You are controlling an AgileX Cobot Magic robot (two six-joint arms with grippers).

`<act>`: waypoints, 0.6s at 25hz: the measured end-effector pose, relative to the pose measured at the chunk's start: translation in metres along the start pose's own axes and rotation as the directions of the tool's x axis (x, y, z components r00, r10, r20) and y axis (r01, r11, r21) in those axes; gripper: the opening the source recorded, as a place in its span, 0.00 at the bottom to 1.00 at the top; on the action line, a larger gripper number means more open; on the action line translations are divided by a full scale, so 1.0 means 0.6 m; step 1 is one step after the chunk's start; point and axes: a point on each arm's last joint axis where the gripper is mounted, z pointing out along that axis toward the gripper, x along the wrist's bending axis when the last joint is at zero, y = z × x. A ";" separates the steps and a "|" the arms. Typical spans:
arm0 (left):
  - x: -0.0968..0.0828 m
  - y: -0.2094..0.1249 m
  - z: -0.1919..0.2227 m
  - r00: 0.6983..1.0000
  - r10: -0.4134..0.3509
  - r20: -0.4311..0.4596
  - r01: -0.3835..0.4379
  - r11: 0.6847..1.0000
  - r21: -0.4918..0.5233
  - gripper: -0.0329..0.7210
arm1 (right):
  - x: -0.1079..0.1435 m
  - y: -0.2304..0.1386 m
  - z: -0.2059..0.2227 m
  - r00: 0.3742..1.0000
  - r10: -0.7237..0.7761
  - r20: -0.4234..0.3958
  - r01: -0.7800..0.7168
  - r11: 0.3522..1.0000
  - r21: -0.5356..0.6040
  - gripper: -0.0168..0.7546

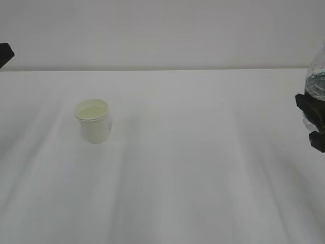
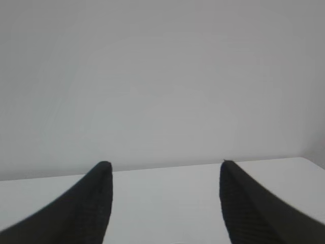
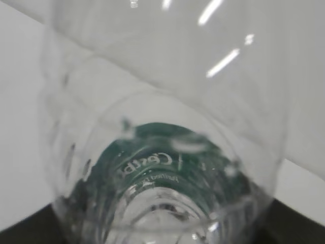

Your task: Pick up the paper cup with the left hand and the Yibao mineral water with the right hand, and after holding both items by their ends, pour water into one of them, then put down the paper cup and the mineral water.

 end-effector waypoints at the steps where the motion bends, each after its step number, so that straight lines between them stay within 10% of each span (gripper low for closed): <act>1: 0.000 0.000 0.000 1.000 0.000 0.000 0.000 1.000 0.000 0.68 | 0.000 0.000 0.000 1.000 -0.001 -0.001 0.001 1.000 0.000 0.60; 15: 0.000 0.000 0.000 1.000 -0.002 0.000 0.002 1.000 0.000 0.66 | -0.015 -0.005 -0.001 0.989 0.107 0.101 -0.111 0.994 0.026 0.60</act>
